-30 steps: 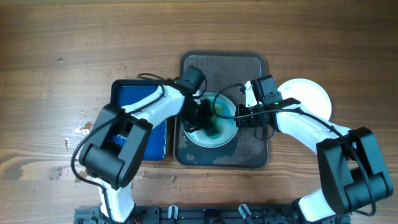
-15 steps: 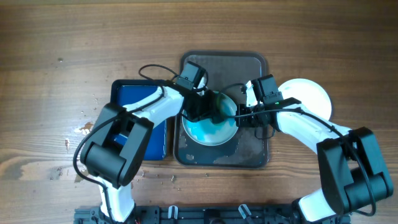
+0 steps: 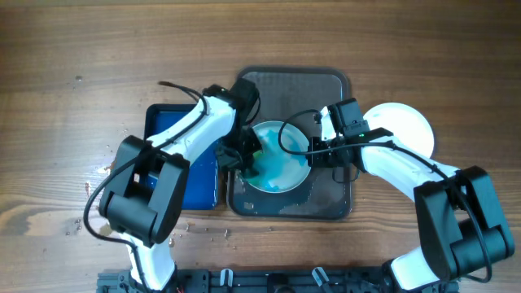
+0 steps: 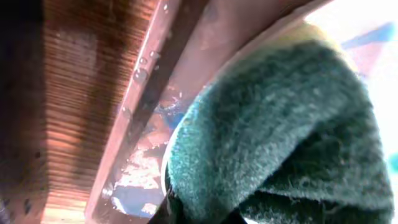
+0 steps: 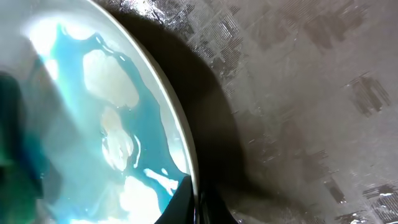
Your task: Clean dirty plates on tray and stack at the side
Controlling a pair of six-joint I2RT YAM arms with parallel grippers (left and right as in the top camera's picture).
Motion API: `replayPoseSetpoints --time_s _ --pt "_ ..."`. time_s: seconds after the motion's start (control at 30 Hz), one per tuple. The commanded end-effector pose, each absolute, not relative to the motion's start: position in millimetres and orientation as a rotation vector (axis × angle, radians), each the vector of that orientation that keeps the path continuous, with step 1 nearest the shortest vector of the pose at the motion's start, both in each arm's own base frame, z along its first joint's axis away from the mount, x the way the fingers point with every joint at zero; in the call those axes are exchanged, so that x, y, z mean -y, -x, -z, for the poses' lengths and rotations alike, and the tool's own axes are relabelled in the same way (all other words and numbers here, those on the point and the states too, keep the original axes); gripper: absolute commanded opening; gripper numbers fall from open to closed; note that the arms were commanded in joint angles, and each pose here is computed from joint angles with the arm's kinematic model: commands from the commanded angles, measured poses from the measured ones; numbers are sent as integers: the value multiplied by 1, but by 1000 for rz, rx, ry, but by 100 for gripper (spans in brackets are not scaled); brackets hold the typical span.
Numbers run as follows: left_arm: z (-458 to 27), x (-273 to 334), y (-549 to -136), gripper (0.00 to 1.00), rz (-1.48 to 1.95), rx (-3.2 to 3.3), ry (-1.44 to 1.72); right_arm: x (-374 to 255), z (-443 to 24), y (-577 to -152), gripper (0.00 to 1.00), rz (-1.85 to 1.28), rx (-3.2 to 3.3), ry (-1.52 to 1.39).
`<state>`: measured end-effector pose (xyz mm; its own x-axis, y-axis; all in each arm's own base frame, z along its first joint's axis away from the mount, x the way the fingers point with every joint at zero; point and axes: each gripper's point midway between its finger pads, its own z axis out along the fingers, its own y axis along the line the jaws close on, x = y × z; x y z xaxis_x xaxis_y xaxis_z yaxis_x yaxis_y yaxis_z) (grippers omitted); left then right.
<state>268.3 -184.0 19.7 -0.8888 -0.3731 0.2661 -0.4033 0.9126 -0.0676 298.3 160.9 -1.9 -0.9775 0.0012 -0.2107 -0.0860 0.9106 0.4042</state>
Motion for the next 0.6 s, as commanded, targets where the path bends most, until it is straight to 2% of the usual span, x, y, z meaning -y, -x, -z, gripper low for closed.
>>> replayPoseSetpoints --time_s 0.0,0.07,0.13,0.2,0.3,0.33,0.37,0.4,0.43,0.5,0.57 --pt "-75 177 -287 4 -299 2984 -563 -142 29 -282 5 -492 -2962 24" --pt "-100 156 -291 4 -296 3060 -572 -142 29 -282 4 -492 -2962 24" --pt "-108 91 -299 4 48 3154 -711 -142 29 -282 5 -492 -2962 23" --pt "-94 58 -301 4 189 3147 -807 -142 29 -282 5 -492 -2962 23" --pt "-46 31 -295 7 188 3125 -891 -142 29 -282 5 -492 -2961 22" --pt "-35 26 -291 17 182 3122 -888 -142 29 -282 5 -492 -2961 22" --pt "-33 21 -289 34 186 3109 -901 -142 29 -282 5 -492 -2961 23" --pt "-34 21 -287 72 158 3100 -891 -142 29 -282 5 -492 -2961 23" --pt "-35 24 -287 82 110 3101 -863 -142 28 -282 5 -492 -2960 23" --pt "-48 25 -285 82 58 3098 -872 -143 18 -284 8 -496 -2949 28" --pt "-77 19 -283 85 30 3122 -918 -146 -17 -292 8 -505 -2899 79"
